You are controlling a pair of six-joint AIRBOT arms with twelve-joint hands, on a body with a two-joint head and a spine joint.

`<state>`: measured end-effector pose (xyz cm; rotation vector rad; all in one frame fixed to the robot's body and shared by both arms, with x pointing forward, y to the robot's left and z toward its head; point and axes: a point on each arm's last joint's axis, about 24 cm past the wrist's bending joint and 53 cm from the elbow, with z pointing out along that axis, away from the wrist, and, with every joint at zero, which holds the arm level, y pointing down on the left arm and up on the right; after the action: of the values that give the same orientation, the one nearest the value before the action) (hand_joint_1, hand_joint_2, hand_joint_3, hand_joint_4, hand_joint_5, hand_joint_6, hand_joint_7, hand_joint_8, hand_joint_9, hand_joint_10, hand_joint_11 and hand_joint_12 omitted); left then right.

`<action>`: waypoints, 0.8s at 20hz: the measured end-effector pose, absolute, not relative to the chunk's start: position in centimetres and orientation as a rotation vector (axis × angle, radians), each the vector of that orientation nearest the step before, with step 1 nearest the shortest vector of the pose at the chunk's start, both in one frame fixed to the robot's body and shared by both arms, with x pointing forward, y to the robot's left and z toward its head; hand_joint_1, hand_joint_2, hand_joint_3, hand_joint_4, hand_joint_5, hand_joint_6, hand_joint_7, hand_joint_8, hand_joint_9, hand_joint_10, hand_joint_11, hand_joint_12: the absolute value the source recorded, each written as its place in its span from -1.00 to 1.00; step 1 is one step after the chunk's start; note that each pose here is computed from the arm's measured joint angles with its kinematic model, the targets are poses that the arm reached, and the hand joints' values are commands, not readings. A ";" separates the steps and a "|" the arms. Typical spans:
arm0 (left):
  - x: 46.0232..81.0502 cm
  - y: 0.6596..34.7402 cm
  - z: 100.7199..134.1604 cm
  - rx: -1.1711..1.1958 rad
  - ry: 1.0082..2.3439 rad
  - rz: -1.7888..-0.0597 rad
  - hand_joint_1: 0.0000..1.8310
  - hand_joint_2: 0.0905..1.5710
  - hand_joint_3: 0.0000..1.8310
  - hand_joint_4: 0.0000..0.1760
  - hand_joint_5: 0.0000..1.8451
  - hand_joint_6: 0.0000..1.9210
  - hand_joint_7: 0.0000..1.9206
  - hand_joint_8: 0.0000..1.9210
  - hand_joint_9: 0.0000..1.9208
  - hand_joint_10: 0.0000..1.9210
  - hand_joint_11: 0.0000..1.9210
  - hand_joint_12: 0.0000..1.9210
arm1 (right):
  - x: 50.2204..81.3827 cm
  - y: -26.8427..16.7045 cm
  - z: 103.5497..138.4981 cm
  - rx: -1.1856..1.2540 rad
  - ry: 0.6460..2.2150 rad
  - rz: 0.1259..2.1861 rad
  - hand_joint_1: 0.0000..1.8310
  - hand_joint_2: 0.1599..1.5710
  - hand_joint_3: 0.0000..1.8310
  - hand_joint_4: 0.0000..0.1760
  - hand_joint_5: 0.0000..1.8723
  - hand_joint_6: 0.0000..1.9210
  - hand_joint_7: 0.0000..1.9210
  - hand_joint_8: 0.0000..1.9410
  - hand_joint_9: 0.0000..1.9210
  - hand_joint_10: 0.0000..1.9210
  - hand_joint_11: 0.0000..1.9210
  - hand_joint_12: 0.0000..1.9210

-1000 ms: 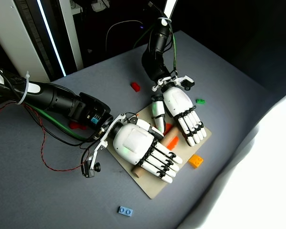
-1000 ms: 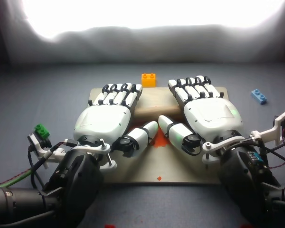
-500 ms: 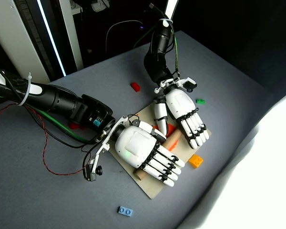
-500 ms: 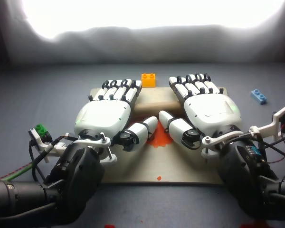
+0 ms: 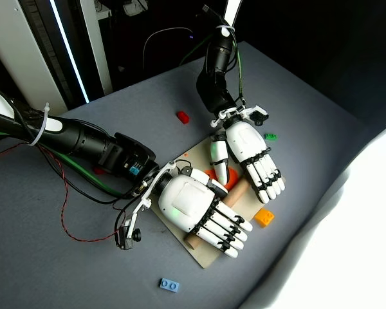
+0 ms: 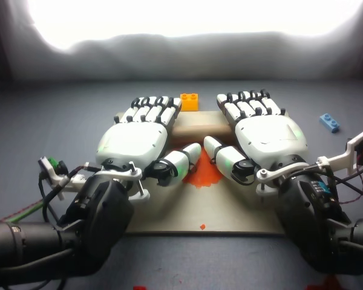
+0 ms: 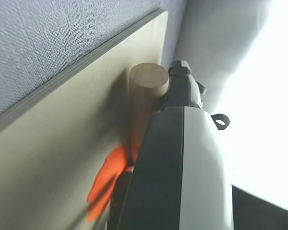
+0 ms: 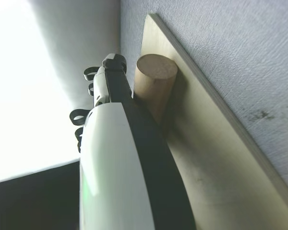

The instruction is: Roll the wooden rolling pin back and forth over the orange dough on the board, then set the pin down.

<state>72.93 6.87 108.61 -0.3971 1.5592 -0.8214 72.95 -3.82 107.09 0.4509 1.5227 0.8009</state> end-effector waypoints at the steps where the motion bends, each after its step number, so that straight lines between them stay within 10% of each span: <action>1: 73.1 6.9 108.5 -0.400 1.561 -0.819 -1.00 0.81 -1.00 -1.00 -1.00 -1.00 -1.00 -1.00 -1.00 -1.00 -1.00 -1.00 | 73.1 -3.8 107.1 0.453 1.523 0.801 -1.00 0.81 -1.00 -1.00 -0.86 -0.99 -0.86 -1.00 -0.87 -0.99 -1.00 -0.74; 16: 74.2 7.4 108.4 -0.399 1.572 -0.807 -1.00 0.82 -1.00 -1.00 -0.89 -0.98 -0.85 -0.98 -0.91 -0.98 -1.00 -1.00 | 73.6 -3.8 107.4 0.467 1.517 0.811 -1.00 0.81 -1.00 -1.00 -0.74 -0.99 -0.71 -0.99 -0.75 -0.99 -1.00 -0.46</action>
<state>74.17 7.35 108.39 -0.3990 1.5721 -0.8071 73.55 -3.78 107.41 0.4669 1.5171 0.8109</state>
